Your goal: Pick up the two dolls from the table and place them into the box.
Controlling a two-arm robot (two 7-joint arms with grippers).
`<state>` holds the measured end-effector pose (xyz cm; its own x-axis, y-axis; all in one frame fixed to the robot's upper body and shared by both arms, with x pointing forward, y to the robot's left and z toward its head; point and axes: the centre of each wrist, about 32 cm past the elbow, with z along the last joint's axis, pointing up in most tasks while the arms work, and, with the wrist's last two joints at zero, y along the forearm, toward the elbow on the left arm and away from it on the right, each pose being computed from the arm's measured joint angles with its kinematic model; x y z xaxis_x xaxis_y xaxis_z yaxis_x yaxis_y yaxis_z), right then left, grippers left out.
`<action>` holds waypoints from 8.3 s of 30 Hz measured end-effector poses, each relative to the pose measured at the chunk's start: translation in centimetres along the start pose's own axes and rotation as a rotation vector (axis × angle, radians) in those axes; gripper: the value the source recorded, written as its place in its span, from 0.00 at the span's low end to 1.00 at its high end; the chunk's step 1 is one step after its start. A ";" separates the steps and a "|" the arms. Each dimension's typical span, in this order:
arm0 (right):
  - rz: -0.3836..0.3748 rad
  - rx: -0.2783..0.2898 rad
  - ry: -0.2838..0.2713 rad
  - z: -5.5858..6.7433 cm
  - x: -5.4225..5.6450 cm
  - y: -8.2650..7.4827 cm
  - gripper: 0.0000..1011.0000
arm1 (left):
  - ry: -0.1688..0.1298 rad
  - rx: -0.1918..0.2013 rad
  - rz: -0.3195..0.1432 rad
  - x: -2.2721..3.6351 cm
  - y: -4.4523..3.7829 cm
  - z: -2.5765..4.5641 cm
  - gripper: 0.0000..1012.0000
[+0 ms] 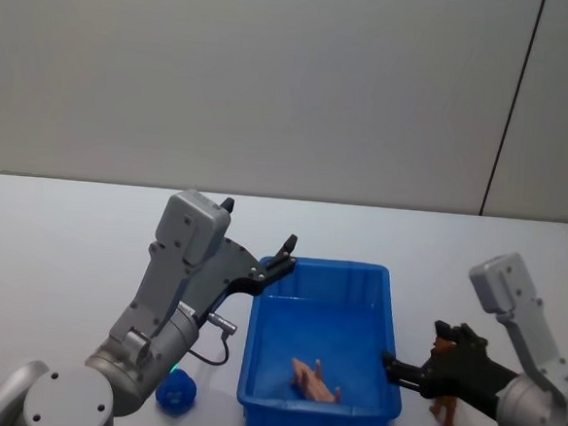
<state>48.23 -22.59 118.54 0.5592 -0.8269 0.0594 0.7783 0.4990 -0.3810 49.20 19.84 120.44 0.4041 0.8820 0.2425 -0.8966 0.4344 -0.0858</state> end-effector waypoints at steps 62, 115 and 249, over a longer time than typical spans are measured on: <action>-0.171 -0.086 0.075 -2.8 0.6 0.8 0.32 | 0.000 0.000 0.000 0.00 0.00 0.00 0.99; -0.017 0.139 -0.003 1.1 -0.1 0.8 0.99 | 0.000 0.000 0.000 0.00 0.00 0.00 0.99; -0.063 0.213 -0.031 -0.8 3.4 -3.0 0.99 | 0.111 0.468 -0.218 6.38 6.40 -8.99 0.29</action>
<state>47.56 -27.15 119.15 0.5135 -0.8515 0.1062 0.8529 0.4928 -0.1722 47.67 29.89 112.75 0.5842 0.8054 0.1004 -0.7641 0.5041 0.4025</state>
